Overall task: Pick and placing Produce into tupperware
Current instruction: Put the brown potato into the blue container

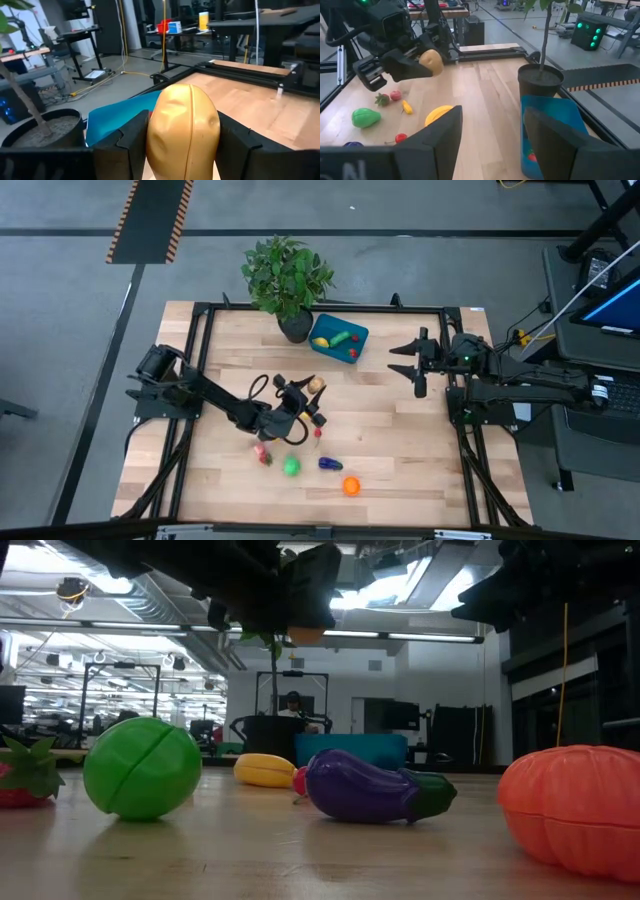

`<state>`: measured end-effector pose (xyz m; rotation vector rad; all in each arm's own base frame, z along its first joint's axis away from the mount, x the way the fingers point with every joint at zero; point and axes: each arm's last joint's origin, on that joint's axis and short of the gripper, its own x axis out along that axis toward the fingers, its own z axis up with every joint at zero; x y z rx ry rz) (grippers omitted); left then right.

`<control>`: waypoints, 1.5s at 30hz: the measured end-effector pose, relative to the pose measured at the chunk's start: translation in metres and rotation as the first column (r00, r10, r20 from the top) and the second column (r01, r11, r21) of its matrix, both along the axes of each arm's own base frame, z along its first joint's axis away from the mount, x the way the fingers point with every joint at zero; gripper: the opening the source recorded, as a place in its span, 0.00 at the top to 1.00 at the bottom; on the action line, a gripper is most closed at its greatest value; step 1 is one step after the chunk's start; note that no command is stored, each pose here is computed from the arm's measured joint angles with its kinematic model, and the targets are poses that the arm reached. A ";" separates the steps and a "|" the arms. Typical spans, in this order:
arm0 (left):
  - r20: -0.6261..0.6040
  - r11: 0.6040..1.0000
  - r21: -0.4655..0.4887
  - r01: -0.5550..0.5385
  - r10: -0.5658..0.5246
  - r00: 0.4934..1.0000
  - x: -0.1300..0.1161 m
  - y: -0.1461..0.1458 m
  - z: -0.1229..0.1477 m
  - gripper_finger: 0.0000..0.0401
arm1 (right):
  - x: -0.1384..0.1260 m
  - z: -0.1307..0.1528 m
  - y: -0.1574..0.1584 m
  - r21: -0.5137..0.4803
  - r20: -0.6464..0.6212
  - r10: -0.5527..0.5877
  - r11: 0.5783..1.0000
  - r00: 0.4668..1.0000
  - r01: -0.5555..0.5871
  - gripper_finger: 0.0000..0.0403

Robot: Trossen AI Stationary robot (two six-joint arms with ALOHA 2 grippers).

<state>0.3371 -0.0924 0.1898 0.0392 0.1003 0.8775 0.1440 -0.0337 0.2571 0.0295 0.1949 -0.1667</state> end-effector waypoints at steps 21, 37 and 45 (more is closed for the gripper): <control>-0.162 0.994 -0.100 0.048 -0.064 0.985 0.039 0.062 0.024 0.58 | 0.000 -0.002 0.000 0.008 -0.024 0.000 1.000 1.000 0.000 0.46; -0.255 0.971 -0.178 0.159 -0.201 0.946 0.044 0.108 0.019 0.58 | -0.001 -0.004 0.000 0.010 -0.036 0.000 1.000 0.999 0.000 0.46; -0.283 0.948 -0.230 0.220 -0.281 0.917 0.043 0.126 0.016 0.58 | -0.001 -0.004 0.000 0.008 -0.037 0.001 1.000 0.999 -0.001 0.46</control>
